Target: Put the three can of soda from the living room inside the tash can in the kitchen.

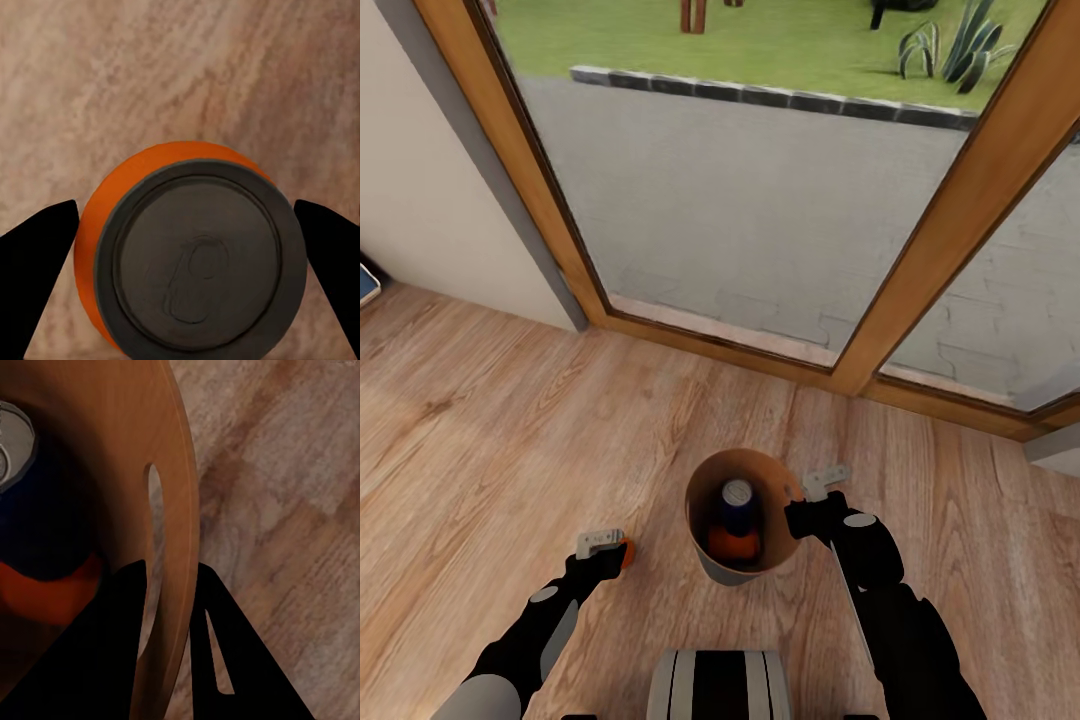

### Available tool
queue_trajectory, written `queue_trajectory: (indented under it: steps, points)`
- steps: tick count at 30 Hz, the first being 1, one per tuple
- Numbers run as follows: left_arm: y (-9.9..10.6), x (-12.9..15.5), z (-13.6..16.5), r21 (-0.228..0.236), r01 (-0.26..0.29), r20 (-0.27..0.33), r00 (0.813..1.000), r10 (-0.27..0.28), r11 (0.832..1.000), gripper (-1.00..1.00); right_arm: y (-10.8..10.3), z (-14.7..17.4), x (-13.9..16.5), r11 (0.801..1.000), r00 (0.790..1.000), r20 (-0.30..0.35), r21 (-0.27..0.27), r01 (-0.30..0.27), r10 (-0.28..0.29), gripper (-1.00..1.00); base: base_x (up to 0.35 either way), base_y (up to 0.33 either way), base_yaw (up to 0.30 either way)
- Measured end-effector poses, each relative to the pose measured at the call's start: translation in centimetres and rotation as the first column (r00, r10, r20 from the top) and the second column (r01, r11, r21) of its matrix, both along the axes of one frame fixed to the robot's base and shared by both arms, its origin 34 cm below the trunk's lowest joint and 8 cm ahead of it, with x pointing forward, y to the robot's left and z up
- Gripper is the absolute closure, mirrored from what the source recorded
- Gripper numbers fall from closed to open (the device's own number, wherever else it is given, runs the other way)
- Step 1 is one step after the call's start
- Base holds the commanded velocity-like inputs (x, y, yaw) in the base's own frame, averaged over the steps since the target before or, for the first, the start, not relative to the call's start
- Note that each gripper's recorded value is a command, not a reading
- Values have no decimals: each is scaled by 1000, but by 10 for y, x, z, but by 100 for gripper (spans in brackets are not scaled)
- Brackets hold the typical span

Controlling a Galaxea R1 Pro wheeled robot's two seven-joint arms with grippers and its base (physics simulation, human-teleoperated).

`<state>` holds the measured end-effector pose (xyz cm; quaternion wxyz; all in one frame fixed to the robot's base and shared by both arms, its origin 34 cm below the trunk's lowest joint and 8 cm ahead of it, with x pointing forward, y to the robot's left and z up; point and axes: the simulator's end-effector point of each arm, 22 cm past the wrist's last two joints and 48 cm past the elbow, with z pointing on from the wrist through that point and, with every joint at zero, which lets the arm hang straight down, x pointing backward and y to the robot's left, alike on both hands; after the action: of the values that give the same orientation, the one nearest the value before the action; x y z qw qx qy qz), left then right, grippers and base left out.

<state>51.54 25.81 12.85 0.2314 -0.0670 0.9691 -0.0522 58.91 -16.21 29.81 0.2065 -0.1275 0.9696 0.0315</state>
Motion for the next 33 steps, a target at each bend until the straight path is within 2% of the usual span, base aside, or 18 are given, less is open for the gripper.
queue_trajectory:
  steps: [14, 33]
  points:
    - [0, 1, 0, -1, 0, 1, 1000, 0, 1000, 100, 1, 0, 0, 1000, 1000, 1, 1, -2, 2, 100, 0, 0, 0]
    - [-2, 10, 42, -5, 5, -3, 1000, -5, 1000, 100, 1, 42, 11, 1000, 1000, 1, 0, -2, 2, 100, 0, 0, 0]
